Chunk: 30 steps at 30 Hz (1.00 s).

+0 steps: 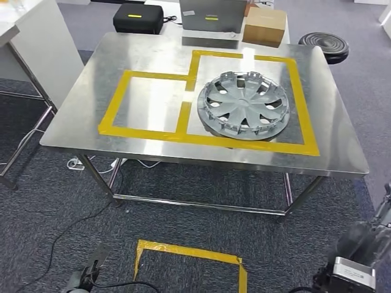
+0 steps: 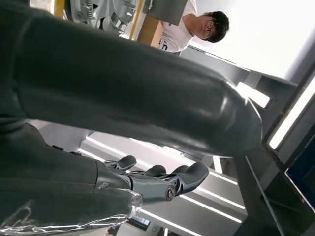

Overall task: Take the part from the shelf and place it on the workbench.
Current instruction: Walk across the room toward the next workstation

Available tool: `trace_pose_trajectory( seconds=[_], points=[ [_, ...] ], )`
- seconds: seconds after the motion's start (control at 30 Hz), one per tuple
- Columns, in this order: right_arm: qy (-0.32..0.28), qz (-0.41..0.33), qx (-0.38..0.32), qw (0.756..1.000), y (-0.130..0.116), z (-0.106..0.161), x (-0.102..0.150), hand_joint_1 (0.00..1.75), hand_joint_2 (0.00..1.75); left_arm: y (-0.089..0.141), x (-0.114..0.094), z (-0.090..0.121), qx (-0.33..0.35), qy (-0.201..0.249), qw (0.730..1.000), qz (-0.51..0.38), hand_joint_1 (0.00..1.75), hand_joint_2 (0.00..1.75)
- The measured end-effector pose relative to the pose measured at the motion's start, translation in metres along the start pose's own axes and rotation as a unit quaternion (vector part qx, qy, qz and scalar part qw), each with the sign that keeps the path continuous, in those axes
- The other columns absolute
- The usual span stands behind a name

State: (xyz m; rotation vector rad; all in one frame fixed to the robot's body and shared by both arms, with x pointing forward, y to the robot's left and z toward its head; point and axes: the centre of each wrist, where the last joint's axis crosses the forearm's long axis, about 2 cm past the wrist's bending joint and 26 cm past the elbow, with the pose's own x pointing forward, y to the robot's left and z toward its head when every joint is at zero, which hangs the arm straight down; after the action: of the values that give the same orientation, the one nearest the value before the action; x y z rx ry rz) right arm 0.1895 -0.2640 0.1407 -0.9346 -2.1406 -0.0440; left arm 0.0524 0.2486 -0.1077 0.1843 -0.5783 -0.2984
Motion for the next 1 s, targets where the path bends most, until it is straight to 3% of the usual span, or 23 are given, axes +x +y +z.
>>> trace_pose_trajectory(
  seconds=[0.27, 1.0],
  points=[
    [0.040, -0.038, 0.007, 0.998, -0.005, 0.005, -0.005, 0.00, 0.00, 0.001, -0.003, 0.001, 0.004, -0.001, 1.000, 0.007, 0.00, 0.00],
    [0.089, -0.040, 0.020, 0.995, -0.003, 0.019, -0.013, 0.00, 0.00, -0.001, -0.001, 0.001, 0.013, 0.000, 1.000, 0.018, 0.00, 0.00]
  ],
)
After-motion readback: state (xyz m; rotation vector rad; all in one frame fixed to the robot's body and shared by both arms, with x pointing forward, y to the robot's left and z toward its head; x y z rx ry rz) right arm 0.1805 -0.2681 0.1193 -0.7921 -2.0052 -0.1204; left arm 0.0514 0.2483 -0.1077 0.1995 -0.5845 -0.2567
